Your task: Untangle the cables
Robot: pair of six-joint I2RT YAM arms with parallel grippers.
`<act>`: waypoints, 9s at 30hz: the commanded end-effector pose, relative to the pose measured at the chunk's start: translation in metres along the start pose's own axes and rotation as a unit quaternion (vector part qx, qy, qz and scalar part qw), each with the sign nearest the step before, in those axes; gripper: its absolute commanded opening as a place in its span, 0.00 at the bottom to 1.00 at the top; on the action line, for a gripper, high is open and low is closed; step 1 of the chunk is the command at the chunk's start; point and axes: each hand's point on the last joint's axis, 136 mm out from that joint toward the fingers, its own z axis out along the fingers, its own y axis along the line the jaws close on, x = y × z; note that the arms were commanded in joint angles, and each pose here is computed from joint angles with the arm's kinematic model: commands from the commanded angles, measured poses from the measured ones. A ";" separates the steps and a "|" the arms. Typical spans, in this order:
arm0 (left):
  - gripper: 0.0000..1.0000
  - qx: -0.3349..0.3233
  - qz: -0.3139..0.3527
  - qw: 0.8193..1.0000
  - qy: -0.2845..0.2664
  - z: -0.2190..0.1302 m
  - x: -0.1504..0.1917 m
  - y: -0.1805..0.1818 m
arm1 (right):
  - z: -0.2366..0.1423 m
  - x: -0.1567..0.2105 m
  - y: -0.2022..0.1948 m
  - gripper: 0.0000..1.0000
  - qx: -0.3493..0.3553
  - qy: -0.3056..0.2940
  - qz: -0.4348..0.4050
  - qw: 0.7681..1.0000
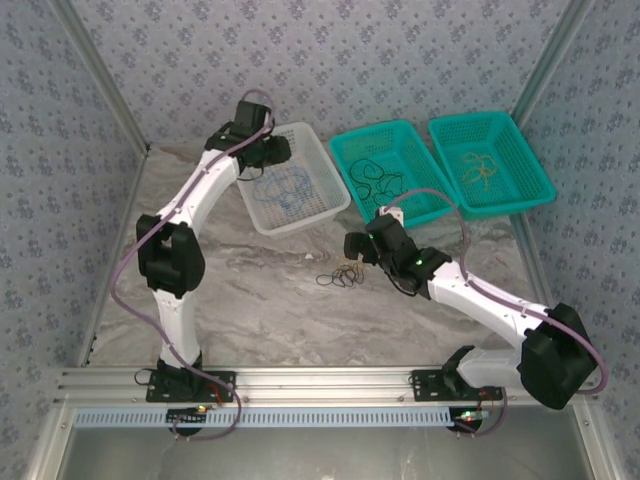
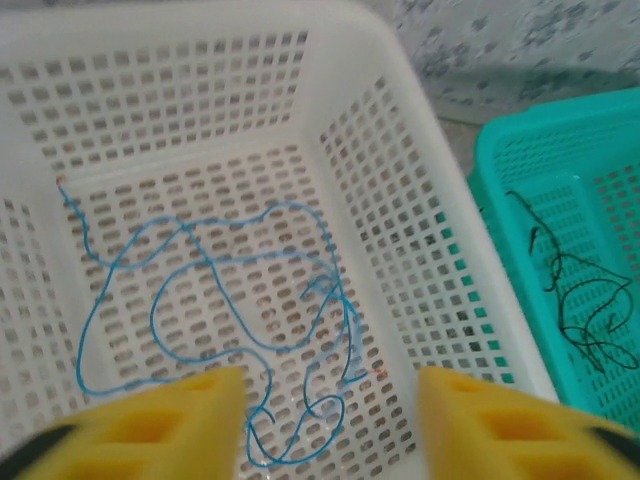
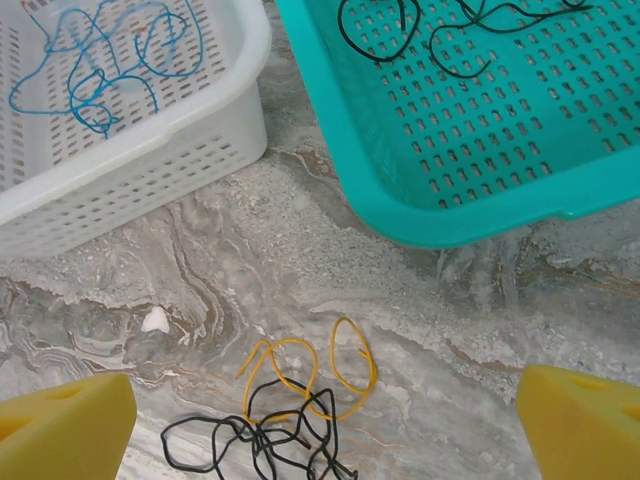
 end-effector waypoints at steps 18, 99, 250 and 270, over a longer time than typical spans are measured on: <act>0.99 0.019 0.021 0.998 -0.057 -0.046 0.001 -0.007 | -0.011 -0.001 -0.042 1.00 0.037 -0.010 0.094 0.995; 1.00 0.071 0.068 0.995 0.002 -0.086 0.212 -0.036 | 0.069 0.079 0.014 0.68 0.068 0.067 0.127 0.987; 0.00 0.365 0.061 0.921 0.122 -0.074 0.247 -0.127 | 0.048 0.022 0.028 0.61 -0.149 0.123 0.332 0.923; 0.00 0.430 0.076 0.892 0.120 -0.091 0.252 -0.146 | 0.057 0.018 0.032 0.52 -0.193 0.115 0.358 0.906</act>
